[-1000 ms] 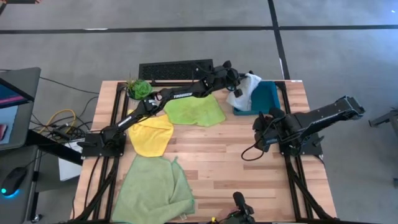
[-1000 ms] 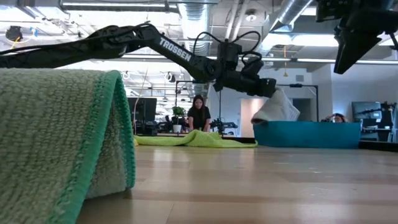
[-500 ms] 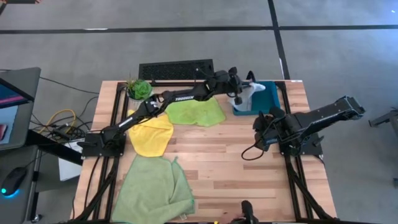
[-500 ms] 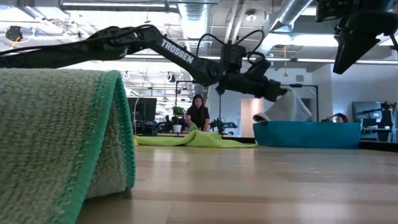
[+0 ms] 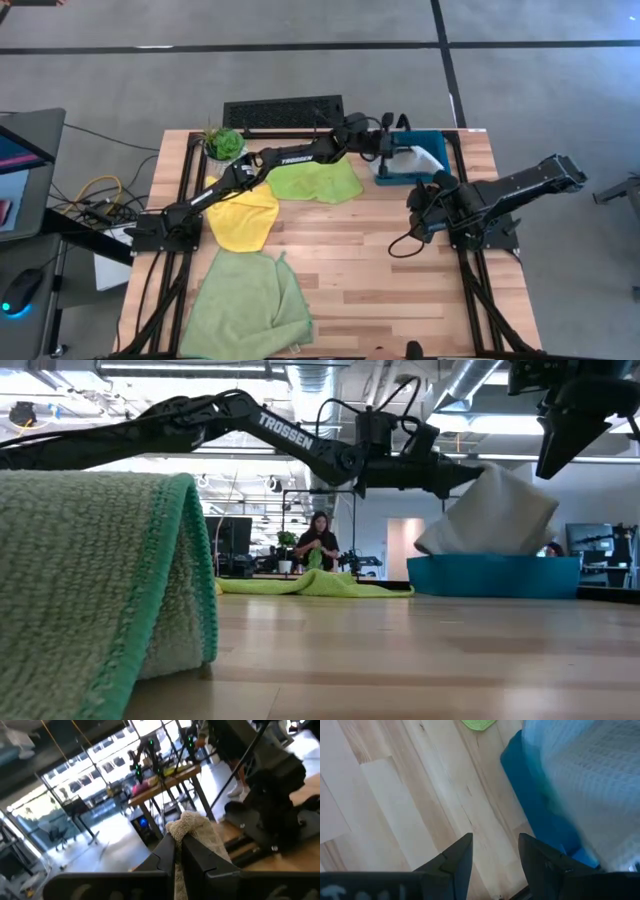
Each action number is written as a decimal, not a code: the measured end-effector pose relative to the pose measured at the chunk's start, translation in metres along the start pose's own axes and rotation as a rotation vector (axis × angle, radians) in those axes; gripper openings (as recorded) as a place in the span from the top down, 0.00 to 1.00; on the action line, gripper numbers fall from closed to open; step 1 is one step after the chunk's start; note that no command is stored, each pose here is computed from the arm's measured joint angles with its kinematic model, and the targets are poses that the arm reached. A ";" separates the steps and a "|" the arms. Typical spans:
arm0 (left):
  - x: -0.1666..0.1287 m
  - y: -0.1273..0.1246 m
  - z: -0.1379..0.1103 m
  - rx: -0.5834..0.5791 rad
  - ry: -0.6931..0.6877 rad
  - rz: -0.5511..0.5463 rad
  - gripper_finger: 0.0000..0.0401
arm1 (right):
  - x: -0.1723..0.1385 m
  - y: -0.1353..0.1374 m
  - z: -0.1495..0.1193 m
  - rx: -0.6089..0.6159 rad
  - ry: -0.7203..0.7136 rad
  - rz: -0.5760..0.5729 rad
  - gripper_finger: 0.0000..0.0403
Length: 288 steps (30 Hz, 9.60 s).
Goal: Fold microfiber towels
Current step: Put the gray microfiber towel into the blue bin, then fold the light green microfiber towel
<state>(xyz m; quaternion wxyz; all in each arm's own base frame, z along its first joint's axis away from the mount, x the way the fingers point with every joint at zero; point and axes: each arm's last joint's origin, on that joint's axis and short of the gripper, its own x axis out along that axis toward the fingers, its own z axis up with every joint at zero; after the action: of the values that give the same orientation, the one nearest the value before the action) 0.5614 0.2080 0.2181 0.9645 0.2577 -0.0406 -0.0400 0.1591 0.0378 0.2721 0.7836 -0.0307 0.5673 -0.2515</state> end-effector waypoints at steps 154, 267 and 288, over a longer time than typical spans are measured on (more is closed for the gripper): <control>-0.037 -0.030 0.087 -0.199 0.899 0.161 0.61 | 0.160 -0.182 0.024 0.537 0.301 -0.058 0.96; -0.293 -0.193 0.173 -0.688 1.259 0.482 0.61 | 0.195 -0.011 0.114 -0.223 -0.063 0.200 0.55; -0.293 -0.193 0.173 -0.688 1.258 0.480 0.61 | 0.214 -0.015 0.103 -0.146 0.079 0.257 0.63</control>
<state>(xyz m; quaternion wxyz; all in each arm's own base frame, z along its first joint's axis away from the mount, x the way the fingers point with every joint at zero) 0.2426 -0.0156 0.2545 0.8141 -0.0998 0.4773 0.3154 0.2965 -0.0912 0.1268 0.7820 -0.0049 0.6138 -0.1084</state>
